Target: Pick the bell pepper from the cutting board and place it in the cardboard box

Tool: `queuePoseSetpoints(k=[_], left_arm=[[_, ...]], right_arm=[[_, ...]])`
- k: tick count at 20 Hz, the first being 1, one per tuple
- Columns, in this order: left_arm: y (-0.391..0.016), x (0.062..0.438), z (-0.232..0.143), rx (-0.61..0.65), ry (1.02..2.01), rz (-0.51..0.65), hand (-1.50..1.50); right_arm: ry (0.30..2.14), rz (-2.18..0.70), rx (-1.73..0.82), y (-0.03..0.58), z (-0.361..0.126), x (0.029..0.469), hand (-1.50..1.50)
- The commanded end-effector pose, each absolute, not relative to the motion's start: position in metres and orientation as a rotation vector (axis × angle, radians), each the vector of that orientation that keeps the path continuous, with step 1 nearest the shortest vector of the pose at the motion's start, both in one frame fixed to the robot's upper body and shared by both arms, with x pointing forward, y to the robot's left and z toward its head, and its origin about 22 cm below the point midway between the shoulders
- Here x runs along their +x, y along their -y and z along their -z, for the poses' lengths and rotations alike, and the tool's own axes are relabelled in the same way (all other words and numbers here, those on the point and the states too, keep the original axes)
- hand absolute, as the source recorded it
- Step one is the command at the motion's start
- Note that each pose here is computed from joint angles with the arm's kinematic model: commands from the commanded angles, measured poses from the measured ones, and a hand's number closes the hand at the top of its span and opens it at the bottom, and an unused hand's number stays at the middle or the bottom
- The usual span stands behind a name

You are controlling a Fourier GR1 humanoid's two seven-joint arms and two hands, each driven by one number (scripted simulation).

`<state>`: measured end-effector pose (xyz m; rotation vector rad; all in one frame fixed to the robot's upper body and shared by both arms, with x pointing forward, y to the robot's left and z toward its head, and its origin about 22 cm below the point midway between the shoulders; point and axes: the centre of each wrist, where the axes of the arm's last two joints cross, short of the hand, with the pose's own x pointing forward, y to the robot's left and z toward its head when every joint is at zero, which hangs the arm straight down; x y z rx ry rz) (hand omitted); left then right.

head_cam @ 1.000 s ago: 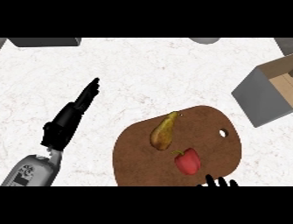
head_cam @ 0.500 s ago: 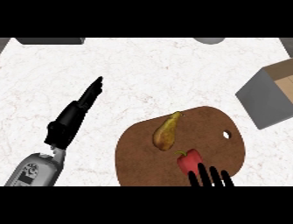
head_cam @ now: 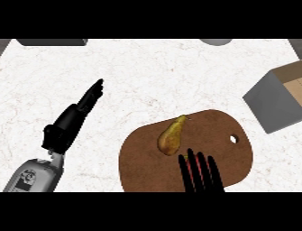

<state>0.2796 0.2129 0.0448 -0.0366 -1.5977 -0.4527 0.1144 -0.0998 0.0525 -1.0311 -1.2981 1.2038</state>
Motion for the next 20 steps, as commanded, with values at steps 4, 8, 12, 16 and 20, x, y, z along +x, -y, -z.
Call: queuePoseSetpoints(k=[4,8,12,16,20], left_arm=[[-0.197,0.280,-0.031,-0.028,1.609,0.463,0.00],[-0.195,0.276,-0.032,-0.030,1.596,0.455,0.00],[-0.197,0.277,-0.045,-0.040,1.605,0.442,0.00],[-0.188,0.288,-0.058,-0.047,1.584,0.446,0.00],[-0.212,0.270,-0.059,-0.028,1.589,0.469,0.00]], right_arm=[[1.331,-1.216,-1.064,0.087,-0.062,0.125,-1.50],[1.274,-1.233,-1.058,0.102,-0.042,0.132,-1.50],[1.246,-1.231,-1.033,0.104,-0.028,0.140,-1.50],[1.206,-1.250,-1.049,0.128,-0.014,0.154,-1.50],[1.176,-1.275,-1.027,0.096,-0.023,0.142,-1.50]])
